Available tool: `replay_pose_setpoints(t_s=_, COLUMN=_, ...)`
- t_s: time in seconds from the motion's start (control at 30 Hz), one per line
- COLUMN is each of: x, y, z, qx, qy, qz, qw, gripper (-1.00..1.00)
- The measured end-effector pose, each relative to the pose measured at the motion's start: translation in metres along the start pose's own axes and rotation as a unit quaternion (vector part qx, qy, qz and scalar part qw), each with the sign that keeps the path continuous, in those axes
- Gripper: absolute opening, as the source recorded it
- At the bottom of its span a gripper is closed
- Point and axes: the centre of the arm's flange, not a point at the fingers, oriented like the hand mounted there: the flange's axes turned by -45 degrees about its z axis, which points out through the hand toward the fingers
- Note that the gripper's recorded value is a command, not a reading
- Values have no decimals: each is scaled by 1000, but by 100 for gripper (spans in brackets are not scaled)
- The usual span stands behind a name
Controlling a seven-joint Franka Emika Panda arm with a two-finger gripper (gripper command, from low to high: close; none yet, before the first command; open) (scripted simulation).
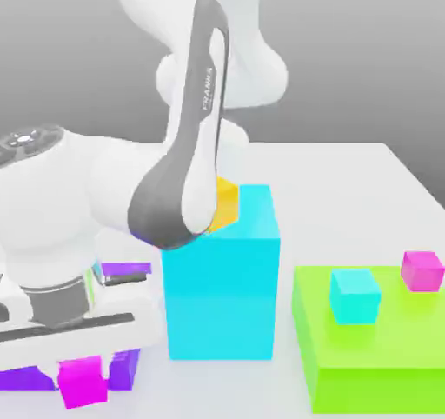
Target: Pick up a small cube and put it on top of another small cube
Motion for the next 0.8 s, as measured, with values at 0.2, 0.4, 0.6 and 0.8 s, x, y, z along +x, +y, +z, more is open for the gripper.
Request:
replay_pose_setpoints(t_s=0.2, x=-4, y=-42, z=-39, qx=63, qy=0, qz=-3, qw=998, gripper=-100)
replay_pose_setpoints(t_s=0.4, x=-15, y=-83, z=-92, qx=89, qy=-1, qz=-19, qw=996, gripper=-100)
replay_pose_setpoints(t_s=0.6, x=-41, y=-117, z=-153, qx=72, qy=0, qz=-30, qw=997, gripper=-100)
replay_pose_setpoints(t_s=0.8, x=-78, y=-147, z=-210, qx=14, qy=5, qz=-29, qw=999, gripper=-100)
